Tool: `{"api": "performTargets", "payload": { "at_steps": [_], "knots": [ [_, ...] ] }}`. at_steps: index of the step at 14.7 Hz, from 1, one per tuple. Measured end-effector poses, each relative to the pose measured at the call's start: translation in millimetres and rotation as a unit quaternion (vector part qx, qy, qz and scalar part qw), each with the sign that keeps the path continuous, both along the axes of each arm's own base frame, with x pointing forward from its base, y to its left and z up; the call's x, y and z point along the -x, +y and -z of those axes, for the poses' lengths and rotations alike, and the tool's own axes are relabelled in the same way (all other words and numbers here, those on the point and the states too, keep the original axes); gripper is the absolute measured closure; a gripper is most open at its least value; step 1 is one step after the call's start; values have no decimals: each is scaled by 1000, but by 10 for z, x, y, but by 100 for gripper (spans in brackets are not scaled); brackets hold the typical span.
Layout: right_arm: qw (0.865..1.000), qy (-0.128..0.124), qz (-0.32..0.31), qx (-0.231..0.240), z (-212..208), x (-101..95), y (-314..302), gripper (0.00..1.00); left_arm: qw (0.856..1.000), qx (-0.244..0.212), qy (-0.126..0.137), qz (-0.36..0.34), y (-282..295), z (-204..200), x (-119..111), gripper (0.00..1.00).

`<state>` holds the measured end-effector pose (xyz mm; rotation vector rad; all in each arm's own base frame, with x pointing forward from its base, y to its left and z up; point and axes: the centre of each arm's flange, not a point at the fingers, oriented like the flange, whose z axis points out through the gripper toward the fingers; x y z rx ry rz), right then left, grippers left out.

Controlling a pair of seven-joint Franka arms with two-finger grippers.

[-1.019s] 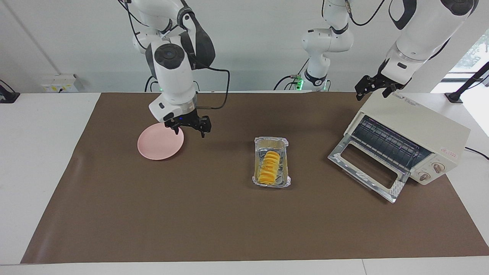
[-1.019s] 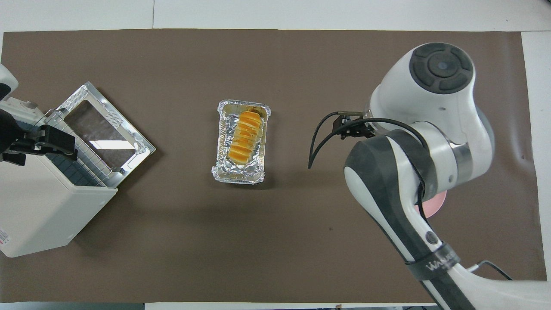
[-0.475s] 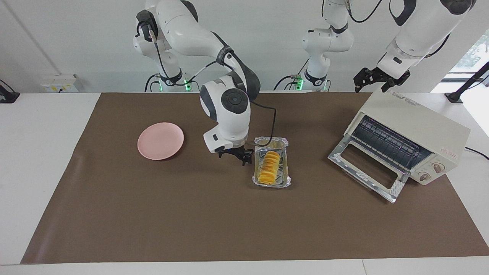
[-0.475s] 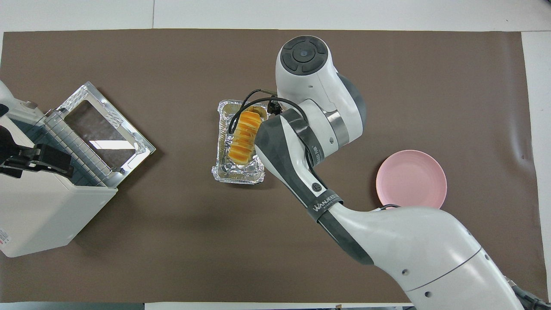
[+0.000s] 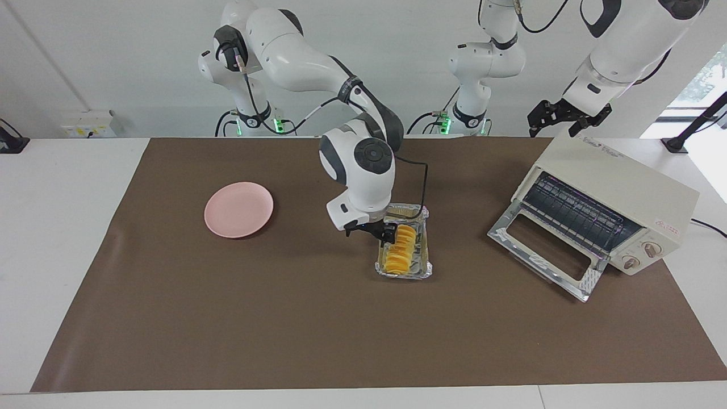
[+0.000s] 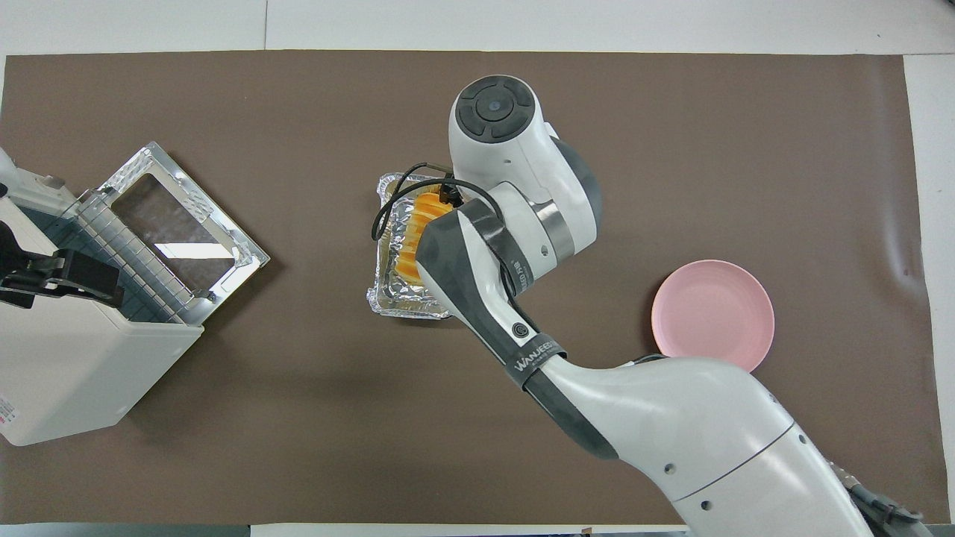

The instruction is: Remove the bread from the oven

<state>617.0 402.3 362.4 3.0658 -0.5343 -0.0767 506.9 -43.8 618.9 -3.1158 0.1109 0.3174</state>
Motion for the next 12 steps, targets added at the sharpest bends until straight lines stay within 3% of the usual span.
{"api": "performTargets", "payload": {
  "at_steps": [7,9,12],
  "knots": [
    [999,2,-48,10,428,247,268,0,1000,0,-1,0,2,-2,-2,0],
    [998,2,-66,15,515,323,330,4,1000,0,-1,0,2,-2,-2,0],
    [996,2,-92,19,515,330,329,31,1000,0,-1,0,2,-2,-2,0]
  ]
}}
